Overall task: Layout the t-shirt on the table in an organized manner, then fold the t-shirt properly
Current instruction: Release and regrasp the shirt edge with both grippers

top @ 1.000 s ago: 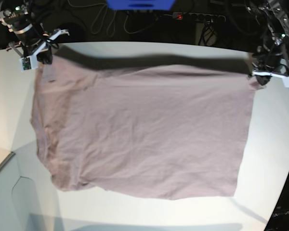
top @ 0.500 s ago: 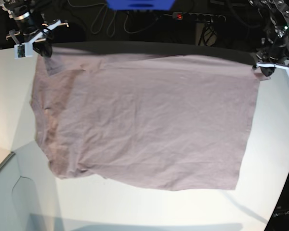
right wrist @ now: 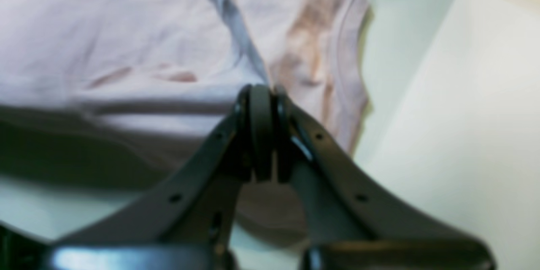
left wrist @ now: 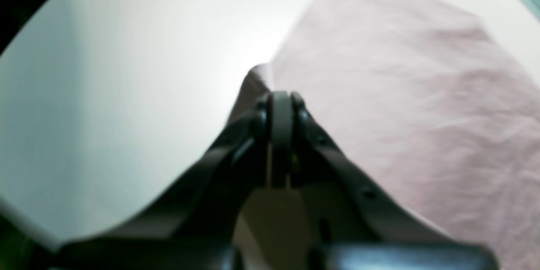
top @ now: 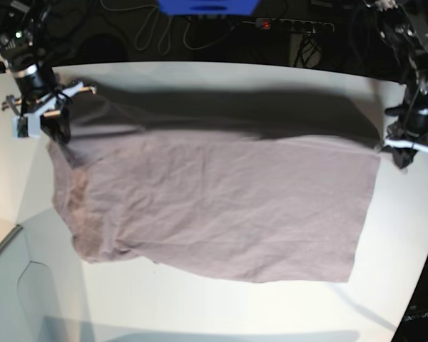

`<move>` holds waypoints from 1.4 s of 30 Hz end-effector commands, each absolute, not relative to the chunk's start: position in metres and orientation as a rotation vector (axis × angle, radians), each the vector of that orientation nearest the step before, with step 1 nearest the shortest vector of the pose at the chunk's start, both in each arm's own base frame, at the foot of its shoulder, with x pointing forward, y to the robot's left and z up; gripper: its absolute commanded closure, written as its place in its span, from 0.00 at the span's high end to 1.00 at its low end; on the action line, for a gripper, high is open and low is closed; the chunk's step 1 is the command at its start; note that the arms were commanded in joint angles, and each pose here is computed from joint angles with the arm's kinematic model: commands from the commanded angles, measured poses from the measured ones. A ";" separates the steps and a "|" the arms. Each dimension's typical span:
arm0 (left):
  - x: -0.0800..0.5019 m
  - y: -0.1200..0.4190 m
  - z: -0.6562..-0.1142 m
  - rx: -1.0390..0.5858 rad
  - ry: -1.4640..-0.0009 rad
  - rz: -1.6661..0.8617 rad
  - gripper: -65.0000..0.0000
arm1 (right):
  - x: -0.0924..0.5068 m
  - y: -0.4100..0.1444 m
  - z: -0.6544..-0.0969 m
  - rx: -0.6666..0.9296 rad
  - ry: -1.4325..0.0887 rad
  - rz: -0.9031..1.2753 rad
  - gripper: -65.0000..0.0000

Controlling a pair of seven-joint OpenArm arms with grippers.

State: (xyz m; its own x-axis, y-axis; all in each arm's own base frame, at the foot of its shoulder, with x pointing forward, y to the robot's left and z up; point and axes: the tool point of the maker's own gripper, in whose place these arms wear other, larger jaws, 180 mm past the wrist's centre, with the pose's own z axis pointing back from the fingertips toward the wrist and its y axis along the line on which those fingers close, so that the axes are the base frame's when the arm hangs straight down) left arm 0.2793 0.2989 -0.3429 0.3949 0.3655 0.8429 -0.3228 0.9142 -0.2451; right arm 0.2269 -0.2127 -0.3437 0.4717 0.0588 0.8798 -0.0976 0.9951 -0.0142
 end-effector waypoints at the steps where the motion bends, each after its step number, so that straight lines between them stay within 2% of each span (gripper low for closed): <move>1: 0.295 0.299 -0.326 -0.043 -1.141 0.407 0.00 | 0.240 -0.213 -0.330 0.046 -1.141 0.107 0.00; 13: 0.377 0.276 -0.351 -0.044 -1.072 0.321 0.00 | 0.304 -0.218 -0.358 0.134 -1.124 0.129 0.00; 20: 0.379 0.279 -0.368 -0.061 -1.031 0.353 0.00 | 0.321 -0.218 -0.360 0.154 -1.130 0.119 0.00; 24: 0.383 0.282 -0.365 -0.054 -1.081 0.365 0.00 | 0.327 -0.213 -0.363 0.168 -1.119 0.140 0.00; 36: 0.383 0.287 -0.360 -0.047 -1.114 0.376 0.00 | 0.343 -0.212 -0.366 0.051 -1.074 0.221 0.00; 42: 0.375 0.311 -0.357 -0.021 -1.129 0.453 0.00 | 0.350 -0.213 -0.361 0.026 -1.081 0.231 0.00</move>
